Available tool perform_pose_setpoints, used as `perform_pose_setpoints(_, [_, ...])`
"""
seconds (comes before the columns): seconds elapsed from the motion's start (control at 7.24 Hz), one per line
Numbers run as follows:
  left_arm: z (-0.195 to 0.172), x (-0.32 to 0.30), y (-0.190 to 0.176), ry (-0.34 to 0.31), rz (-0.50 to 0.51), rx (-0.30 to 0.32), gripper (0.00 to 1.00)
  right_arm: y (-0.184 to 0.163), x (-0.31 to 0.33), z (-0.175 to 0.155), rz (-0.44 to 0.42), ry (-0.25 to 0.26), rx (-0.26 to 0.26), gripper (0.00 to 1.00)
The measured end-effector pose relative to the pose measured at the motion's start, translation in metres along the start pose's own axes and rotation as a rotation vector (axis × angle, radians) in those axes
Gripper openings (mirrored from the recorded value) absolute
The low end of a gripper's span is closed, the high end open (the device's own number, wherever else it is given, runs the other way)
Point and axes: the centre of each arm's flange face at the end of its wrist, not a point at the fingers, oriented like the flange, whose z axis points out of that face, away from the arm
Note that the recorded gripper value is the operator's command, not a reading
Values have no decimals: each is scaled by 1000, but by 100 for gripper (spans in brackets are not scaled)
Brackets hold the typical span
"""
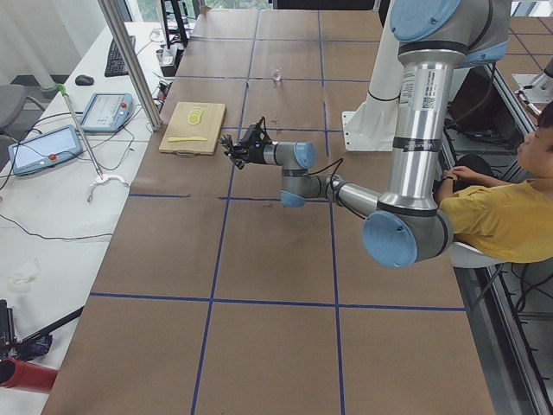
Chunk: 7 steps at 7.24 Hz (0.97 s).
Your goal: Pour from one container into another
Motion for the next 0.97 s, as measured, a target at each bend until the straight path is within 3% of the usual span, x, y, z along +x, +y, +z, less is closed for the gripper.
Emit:
perform_pose_setpoints(0.28, [6, 0, 15, -142, -27, -34, 0, 0, 0, 0, 0, 0, 1, 100])
perform_pose_setpoints(0.83, [15, 0, 56, -375, -235, -139, 0, 0, 0, 0, -2, 0, 1, 100])
perform_pose_setpoints(0.97, [10, 5, 67, -420, -278, -123, 0, 0, 0, 0, -2, 1, 1, 100])
